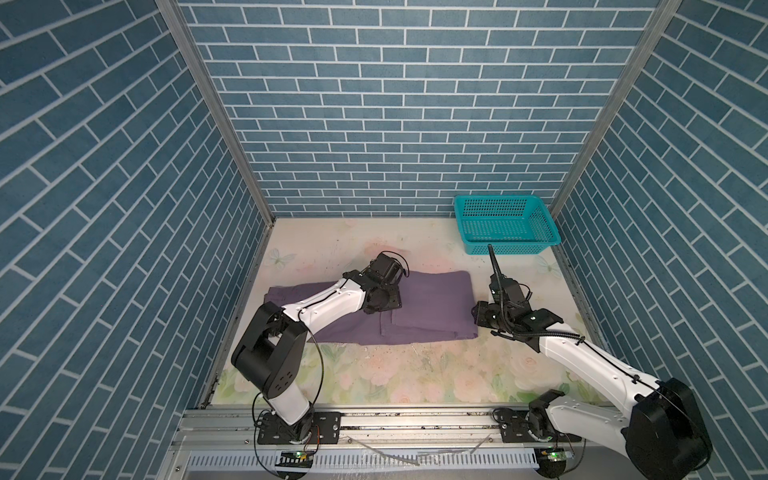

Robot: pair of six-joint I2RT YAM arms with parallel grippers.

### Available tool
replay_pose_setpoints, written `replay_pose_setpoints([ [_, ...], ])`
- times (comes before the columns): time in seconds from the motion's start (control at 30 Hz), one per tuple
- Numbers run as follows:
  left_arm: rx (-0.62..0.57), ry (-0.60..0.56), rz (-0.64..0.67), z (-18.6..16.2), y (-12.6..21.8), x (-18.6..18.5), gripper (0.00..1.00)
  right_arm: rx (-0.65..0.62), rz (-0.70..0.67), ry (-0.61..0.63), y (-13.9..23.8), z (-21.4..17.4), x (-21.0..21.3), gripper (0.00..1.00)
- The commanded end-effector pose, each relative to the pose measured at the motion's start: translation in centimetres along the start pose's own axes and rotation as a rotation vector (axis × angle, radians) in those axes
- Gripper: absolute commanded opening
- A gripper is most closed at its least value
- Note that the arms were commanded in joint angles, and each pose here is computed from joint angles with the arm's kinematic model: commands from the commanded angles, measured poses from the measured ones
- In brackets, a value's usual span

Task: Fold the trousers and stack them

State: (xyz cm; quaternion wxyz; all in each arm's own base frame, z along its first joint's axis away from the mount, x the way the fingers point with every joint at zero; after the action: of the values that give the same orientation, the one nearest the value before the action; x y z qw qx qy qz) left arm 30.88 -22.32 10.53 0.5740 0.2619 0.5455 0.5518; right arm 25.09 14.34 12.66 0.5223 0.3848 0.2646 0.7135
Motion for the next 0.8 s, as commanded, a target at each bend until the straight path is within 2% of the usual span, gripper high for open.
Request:
replay_pose_setpoints([
  [0.0,0.021,-0.002,-0.016,-0.2,-0.4,-0.8,0.64,0.015,0.027,-0.035,-0.2,-0.2,0.3,0.31],
  [0.2,0.041,-0.034,-0.026,-1.8,-0.6,-1.3,0.39,0.036,0.063,-0.035,-1.4,-0.6,0.8,0.33],
  [0.37,0.12,-0.058,-0.016,-4.7,-3.0,-1.8,0.3,0.064,0.092,-0.045,-2.4,-0.5,1.4,0.33],
  [0.53,0.153,-0.061,0.074,-5.9,-4.7,-0.7,0.29,0.054,0.087,-0.04,-2.0,-0.1,1.4,0.33],
  [0.7,0.125,-0.066,0.13,-5.4,-4.2,0.0,0.42,0.057,0.07,-0.039,-1.8,-0.5,1.0,0.33],
  [0.77,0.102,-0.074,0.149,-5.0,-3.5,0.2,0.44,0.063,0.07,-0.041,-1.9,-0.8,1.0,0.33],
])
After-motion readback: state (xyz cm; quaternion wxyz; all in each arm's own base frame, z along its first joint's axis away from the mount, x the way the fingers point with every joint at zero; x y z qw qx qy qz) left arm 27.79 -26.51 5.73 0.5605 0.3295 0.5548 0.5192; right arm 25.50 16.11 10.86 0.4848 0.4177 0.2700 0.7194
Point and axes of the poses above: each gripper's point midway between its finger pads, its own y axis back along the fingers, its own x axis along the line the jaws close on, z = x × y, the point moved 3 cm from there along y, back along the fingers, and after that the axes turned 8 degrees about y, right-handed, at the moved point
